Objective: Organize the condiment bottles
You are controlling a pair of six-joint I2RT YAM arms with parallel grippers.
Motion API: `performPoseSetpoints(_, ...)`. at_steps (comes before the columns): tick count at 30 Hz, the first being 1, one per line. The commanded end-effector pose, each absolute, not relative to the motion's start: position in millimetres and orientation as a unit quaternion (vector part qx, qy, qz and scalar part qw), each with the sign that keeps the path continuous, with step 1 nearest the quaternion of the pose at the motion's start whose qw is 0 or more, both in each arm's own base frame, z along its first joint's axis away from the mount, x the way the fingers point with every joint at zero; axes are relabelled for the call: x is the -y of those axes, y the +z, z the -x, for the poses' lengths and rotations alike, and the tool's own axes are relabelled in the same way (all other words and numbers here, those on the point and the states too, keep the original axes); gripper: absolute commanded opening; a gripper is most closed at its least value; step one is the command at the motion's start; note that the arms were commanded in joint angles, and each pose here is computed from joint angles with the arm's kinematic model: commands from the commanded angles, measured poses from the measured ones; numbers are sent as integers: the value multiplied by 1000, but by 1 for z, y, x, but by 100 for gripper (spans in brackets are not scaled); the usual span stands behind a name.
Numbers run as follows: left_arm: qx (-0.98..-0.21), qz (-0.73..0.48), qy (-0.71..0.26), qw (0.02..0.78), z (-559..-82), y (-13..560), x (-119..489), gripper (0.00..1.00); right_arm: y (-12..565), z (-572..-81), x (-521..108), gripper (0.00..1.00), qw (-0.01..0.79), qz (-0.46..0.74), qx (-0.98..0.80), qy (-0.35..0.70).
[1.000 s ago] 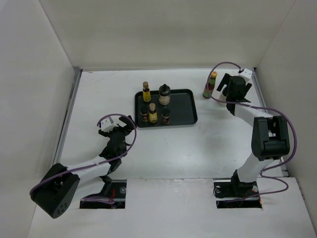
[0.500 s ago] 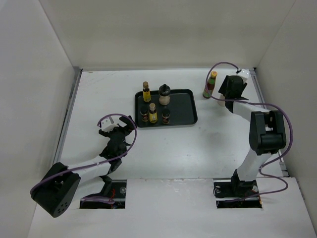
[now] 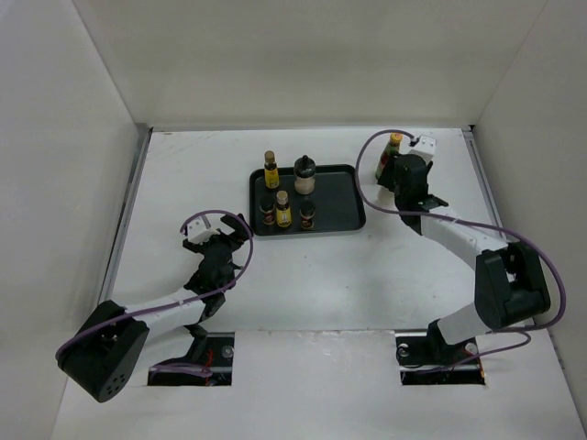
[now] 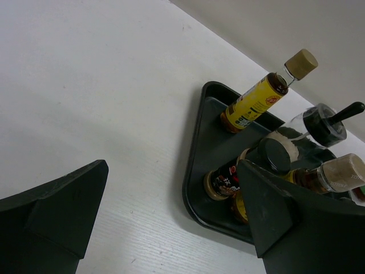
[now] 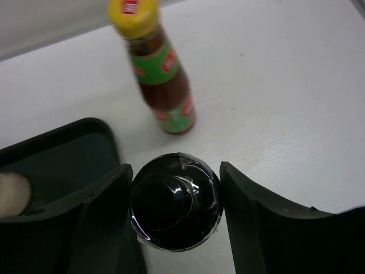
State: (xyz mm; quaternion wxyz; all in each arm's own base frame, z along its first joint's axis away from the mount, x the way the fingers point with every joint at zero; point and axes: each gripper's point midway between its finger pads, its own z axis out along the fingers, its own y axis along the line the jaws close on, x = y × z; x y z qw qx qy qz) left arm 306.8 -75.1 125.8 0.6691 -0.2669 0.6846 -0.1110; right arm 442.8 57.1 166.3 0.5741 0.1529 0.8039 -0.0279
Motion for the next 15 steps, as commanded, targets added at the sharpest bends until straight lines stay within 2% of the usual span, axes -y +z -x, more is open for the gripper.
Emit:
performPoseSetpoints(1, -655, 281, -142, 687, -314, 153, 80, 100, 239, -456, -101, 59, 643, -144, -751, 45)
performPoseSetpoints(7, -652, 282, -143, 689, -313, 155, 78, 100, 245, -504, -181, 59, 646, -83, -751, 107)
performPoseSetpoints(15, -653, 283, -139, 689, -313, 154, 77, 100, 214, -548, -223, 60, 637, -54, -761, 111)
